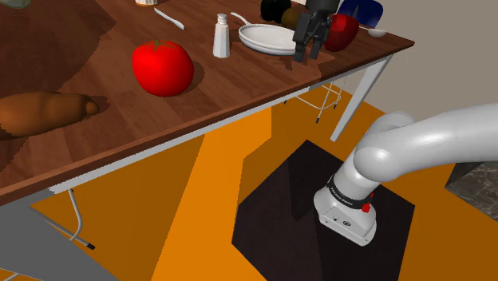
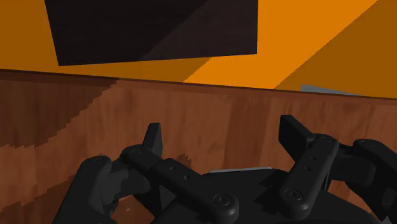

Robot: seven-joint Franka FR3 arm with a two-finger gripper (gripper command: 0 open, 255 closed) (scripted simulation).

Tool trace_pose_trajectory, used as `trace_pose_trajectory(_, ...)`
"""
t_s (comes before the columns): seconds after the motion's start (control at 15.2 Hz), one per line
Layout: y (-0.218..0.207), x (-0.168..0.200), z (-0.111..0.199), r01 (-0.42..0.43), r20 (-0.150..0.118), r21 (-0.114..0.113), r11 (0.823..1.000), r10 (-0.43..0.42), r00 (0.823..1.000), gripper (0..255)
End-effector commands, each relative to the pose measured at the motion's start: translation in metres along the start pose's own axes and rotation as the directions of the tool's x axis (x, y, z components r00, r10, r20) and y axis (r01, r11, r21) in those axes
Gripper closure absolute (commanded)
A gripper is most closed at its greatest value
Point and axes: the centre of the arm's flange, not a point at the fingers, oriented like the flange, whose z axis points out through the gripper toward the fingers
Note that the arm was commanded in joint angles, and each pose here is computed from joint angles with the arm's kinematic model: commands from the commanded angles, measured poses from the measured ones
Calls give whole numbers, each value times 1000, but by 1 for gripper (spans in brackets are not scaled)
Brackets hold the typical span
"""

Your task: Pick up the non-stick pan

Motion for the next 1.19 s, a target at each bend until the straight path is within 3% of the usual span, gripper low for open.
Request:
trace_pose_trajectory(0.0, 0, 0, 0, 0, 0, 0, 1000, 0, 1000, 0)
trace_pose_trajectory(1.12, 79, 181, -27, -39, -161, -24, 999, 34, 986, 0)
